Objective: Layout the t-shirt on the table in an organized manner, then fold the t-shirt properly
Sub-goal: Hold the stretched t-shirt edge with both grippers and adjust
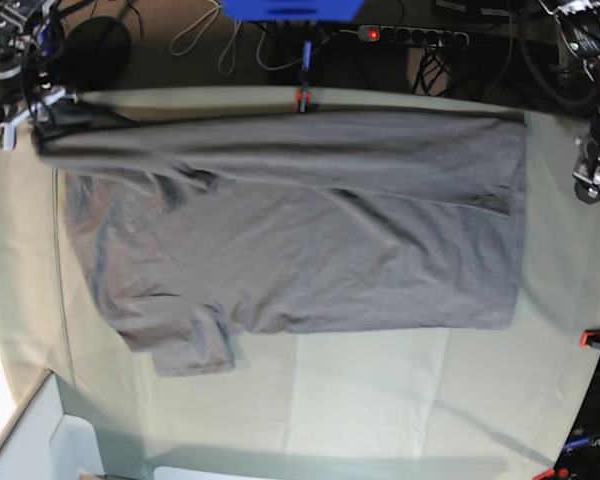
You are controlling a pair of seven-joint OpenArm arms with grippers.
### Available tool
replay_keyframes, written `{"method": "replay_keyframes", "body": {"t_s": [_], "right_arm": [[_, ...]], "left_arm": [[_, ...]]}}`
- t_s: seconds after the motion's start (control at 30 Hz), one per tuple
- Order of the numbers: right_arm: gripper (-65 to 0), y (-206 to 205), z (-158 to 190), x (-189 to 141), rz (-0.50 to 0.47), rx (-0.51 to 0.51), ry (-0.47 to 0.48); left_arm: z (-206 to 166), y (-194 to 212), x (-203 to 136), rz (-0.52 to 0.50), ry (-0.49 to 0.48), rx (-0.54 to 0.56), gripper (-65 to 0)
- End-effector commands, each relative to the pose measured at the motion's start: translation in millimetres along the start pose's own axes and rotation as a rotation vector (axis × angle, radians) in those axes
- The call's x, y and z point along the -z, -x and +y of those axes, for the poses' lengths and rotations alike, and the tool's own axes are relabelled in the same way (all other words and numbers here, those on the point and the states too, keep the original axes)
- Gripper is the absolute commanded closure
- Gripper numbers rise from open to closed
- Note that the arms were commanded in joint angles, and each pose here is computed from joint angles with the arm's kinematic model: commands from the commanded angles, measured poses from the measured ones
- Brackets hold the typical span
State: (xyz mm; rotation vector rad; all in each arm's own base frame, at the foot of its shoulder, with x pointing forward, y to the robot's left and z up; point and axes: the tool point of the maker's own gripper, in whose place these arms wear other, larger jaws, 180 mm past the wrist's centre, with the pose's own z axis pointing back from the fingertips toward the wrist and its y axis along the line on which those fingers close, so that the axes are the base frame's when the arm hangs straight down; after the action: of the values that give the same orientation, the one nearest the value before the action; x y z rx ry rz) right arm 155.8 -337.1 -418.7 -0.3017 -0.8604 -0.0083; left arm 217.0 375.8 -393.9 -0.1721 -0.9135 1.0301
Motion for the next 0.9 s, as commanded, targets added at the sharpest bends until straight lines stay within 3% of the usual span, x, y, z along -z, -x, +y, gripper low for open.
{"method": "replay_keyframes", "body": {"t_s": [0.0, 0.37, 0.53, 0.7, 0.77, 0.87], "right_arm": [[-28.1, -8, -7, -3, -0.037, -0.001, 0.017], [-28.1, 7, 29, -8, -0.007, 0.026, -0.051], [-28.1, 10, 37, -9, -0.003, 0.046, -0.058], [-28.1, 10, 37, -9, -0.003, 0.046, -0.058], [-28.1, 10, 37, -9, -0.003, 0.046, -0.058], [-28.1, 10, 37, -9, -0.003, 0.046, -0.058]], "left_arm": [[-7, -9, -2, -0.019, 0.025, 0.001, -42.3], [-4, 77, -4, 0.187, 0.009, -0.063, -42.3], [-5, 93, -1, 0.227, -0.016, 0.024, -42.3], [-4, 96, -2, 0.239, -0.021, 0.029, -41.8], [-2, 97, -3, 0.243, -0.026, 0.029, -38.0], [14, 112, -1, 0.279, -0.057, -0.004, -25.4]]}}
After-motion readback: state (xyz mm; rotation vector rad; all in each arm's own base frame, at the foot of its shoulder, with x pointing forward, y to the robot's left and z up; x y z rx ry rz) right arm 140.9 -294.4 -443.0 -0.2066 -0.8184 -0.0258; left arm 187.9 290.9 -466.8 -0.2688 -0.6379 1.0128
